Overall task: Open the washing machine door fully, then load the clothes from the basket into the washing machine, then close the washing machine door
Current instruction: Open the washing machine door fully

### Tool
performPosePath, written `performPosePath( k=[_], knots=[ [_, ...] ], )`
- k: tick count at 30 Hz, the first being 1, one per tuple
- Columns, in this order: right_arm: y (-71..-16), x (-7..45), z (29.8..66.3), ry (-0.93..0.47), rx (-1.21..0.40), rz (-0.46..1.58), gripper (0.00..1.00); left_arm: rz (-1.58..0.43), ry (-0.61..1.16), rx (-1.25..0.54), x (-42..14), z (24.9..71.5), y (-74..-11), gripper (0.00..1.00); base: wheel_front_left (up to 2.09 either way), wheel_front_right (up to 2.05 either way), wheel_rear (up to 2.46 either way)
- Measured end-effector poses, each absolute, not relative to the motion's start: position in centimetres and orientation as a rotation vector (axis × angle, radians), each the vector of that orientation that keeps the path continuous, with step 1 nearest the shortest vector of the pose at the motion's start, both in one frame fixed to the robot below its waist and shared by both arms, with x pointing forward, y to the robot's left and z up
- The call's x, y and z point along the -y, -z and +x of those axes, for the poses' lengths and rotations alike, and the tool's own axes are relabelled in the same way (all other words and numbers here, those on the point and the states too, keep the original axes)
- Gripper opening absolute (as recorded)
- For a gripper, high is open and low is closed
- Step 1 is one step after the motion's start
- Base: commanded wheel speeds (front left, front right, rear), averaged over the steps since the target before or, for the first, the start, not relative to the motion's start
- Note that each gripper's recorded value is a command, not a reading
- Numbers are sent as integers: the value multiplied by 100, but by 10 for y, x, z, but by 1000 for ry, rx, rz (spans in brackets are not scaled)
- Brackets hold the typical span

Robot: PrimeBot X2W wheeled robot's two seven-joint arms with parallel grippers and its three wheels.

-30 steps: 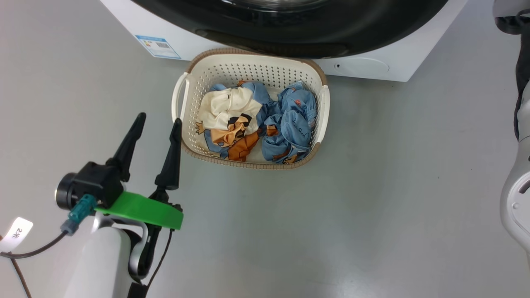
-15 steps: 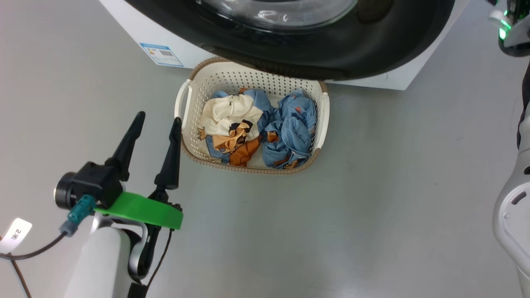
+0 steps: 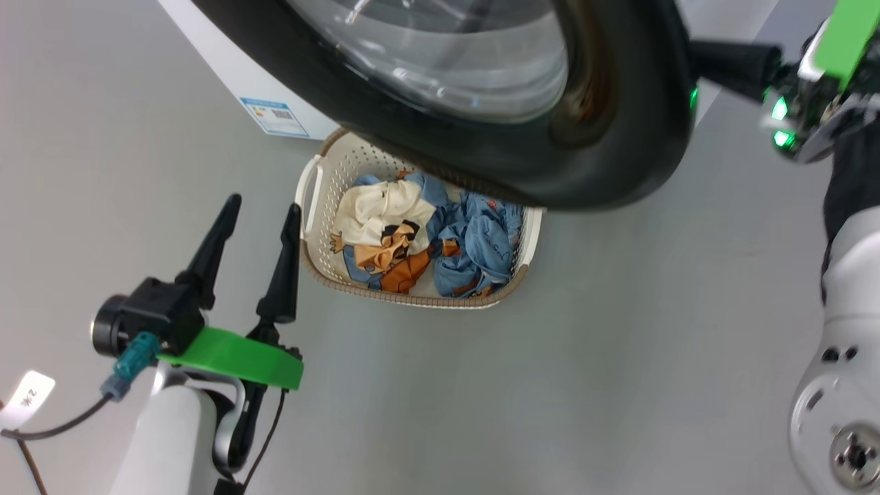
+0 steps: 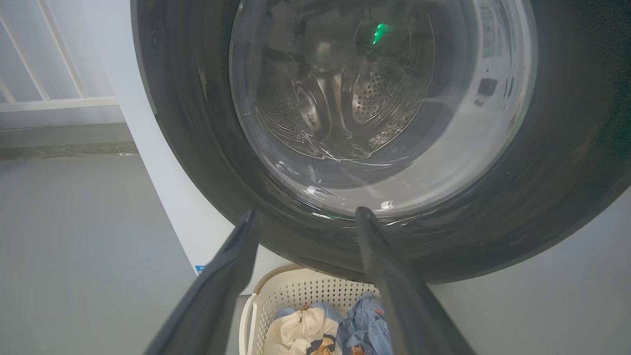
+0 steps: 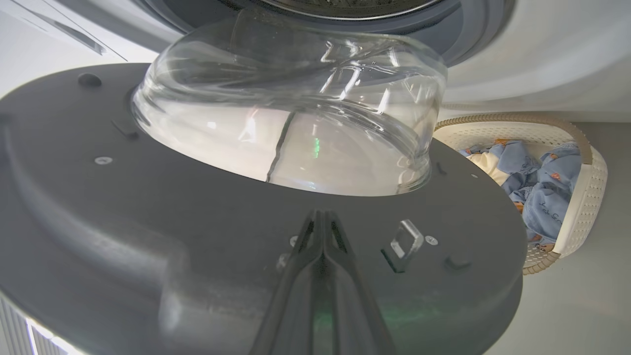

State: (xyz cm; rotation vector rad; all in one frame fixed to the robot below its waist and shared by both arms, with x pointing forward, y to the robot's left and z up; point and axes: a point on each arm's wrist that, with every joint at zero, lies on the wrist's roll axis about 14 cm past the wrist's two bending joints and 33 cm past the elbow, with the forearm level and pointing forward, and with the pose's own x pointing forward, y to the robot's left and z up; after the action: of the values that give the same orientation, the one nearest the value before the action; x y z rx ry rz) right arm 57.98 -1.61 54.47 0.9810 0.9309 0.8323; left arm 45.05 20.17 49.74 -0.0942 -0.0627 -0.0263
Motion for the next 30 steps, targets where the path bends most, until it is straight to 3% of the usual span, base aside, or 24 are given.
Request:
performPosePath(
  k=[18, 30],
  knots=[
    [-536, -49, 482, -1140, -1057, 835, 0, -95, 23, 98, -202, 431, -515, 100, 0, 0, 0],
    [-528, -82, 450, -1242, -1097, 804, 0, -95, 17, 88, -204, 427, -512, 100, 0, 0, 0]
  ],
)
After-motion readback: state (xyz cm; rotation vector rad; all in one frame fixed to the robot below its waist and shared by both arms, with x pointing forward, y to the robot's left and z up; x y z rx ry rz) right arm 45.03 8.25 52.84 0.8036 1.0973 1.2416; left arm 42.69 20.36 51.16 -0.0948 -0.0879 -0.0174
